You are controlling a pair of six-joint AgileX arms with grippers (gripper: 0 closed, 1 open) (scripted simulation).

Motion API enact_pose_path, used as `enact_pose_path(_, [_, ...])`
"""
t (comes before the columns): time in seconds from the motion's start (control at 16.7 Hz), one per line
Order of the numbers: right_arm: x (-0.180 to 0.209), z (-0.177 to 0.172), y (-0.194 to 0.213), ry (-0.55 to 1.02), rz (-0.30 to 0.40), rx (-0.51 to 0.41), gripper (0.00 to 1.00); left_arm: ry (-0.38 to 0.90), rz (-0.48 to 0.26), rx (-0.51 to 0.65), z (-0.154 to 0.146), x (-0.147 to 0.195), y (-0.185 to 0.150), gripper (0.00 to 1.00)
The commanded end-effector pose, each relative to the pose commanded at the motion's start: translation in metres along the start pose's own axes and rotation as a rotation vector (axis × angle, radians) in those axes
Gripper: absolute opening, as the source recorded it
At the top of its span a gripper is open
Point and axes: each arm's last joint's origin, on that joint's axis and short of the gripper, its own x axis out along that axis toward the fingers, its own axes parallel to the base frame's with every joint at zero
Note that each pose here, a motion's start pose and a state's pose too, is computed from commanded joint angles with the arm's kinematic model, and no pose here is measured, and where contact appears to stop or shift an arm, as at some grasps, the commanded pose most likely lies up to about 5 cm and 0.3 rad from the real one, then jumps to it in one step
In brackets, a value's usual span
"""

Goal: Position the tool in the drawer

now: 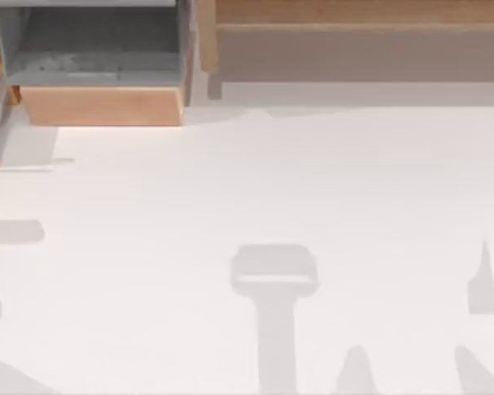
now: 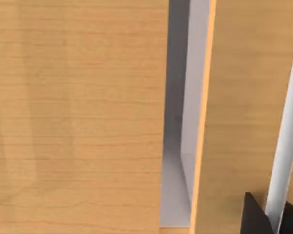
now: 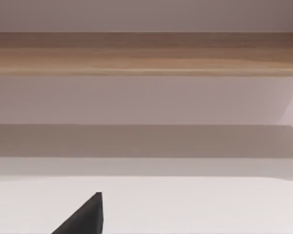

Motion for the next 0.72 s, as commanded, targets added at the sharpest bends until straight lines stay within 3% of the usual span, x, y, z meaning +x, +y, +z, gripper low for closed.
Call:
enact_pose_path(0.3, [0.0,0.0,0.0,0.0,0.0,0.0,1.0,0.0,0.008,0.005,-0.001,0.047,0.003,0.0])
enact_pose_path(0.72, [0.0,0.0,0.0,0.0,0.0,0.0,1.0,0.003,-0.001,-0.003,-0.001,0.055,0.002,0.0])
